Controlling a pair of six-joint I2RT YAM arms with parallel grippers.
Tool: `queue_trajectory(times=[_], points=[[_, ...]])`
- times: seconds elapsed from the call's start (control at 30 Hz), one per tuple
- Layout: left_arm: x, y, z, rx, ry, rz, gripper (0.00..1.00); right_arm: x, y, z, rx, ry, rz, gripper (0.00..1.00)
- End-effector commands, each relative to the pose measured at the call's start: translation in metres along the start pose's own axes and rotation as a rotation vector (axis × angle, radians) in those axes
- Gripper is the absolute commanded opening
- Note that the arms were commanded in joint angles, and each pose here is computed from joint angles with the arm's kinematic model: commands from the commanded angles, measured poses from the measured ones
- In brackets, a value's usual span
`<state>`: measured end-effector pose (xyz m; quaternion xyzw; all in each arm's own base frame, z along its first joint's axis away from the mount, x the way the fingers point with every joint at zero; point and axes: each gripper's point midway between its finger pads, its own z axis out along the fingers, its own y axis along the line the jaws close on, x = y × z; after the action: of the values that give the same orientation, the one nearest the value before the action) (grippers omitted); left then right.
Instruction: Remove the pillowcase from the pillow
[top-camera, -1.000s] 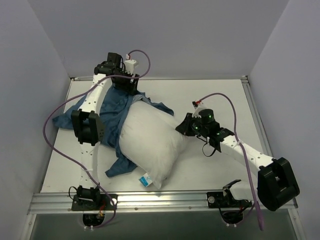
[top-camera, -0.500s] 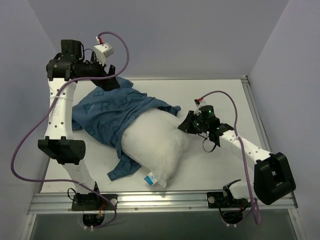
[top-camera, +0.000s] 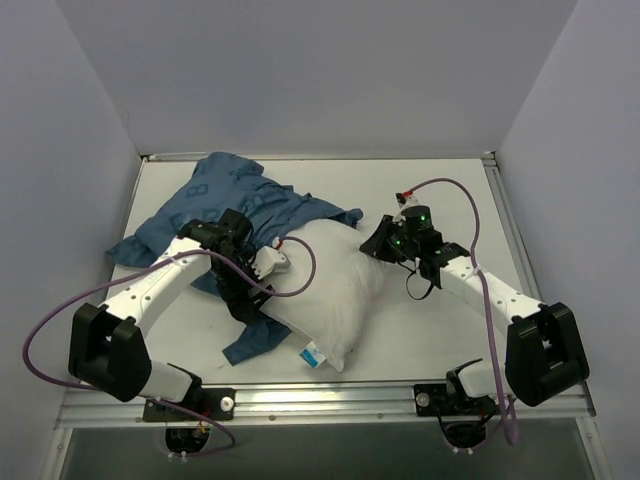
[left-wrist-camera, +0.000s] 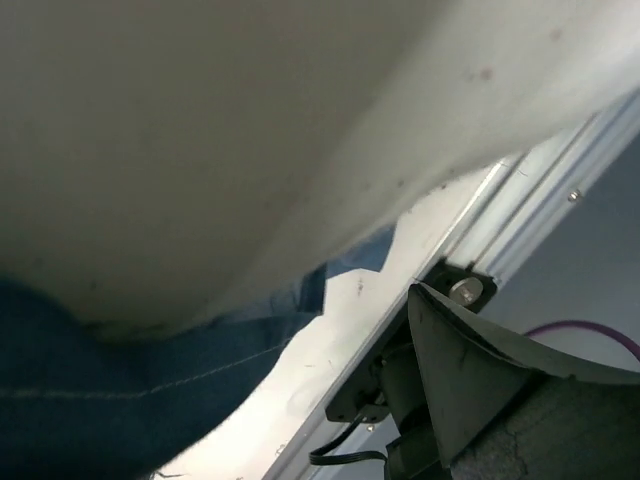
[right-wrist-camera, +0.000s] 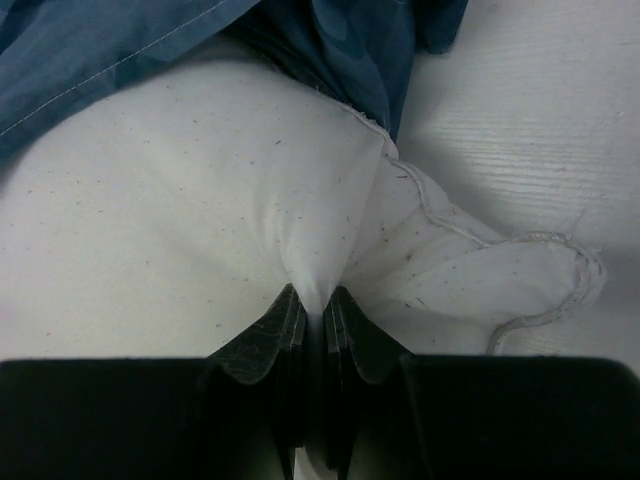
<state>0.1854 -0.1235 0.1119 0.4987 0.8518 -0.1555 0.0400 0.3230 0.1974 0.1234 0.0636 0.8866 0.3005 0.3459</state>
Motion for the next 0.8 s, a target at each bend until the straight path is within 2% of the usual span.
queue_trajectory(times=[0.0,0.07,0.2,0.27,0.33,0.43,0.53,0.63,0.67,0.73,0.77], points=[[-0.024,0.019,-0.001,-0.147,-0.112,-0.01,0.94,-0.021,-0.014,-0.003,0.085,-0.069,0.013,0.0],[-0.024,0.031,0.002,-0.218,-0.115,-0.036,0.94,-0.029,-0.015,-0.006,0.096,-0.101,0.03,0.0],[-0.024,0.082,-0.003,-0.507,-0.138,-0.118,0.94,-0.037,-0.03,-0.012,0.119,-0.167,0.1,0.0],[-0.025,0.103,-0.009,-0.591,-0.135,-0.14,0.94,-0.041,-0.04,-0.015,0.134,-0.188,0.124,0.0],[-0.036,0.133,-0.027,-0.682,-0.197,-0.18,0.94,-0.04,-0.048,-0.013,0.147,-0.184,0.137,0.0],[-0.053,0.171,-0.045,-0.732,-0.275,-0.245,0.95,-0.042,-0.048,-0.009,0.145,-0.186,0.134,0.0],[-0.078,0.182,-0.056,-0.666,-0.374,-0.261,0.97,-0.049,-0.046,-0.006,0.147,-0.194,0.125,0.0],[-0.089,0.165,-0.046,-0.544,-0.412,-0.202,0.98,-0.052,-0.044,-0.003,0.146,-0.186,0.115,0.0],[-0.091,0.142,-0.032,-0.431,-0.435,-0.156,0.98,-0.052,-0.043,-0.003,0.144,-0.184,0.114,0.0],[-0.089,0.113,-0.023,-0.323,-0.449,-0.04,0.98,-0.052,-0.043,-0.004,0.144,-0.184,0.114,0.0],[-0.079,0.083,-0.006,-0.181,-0.437,0.0,0.98,-0.054,-0.043,-0.006,0.147,-0.19,0.113,0.0]])
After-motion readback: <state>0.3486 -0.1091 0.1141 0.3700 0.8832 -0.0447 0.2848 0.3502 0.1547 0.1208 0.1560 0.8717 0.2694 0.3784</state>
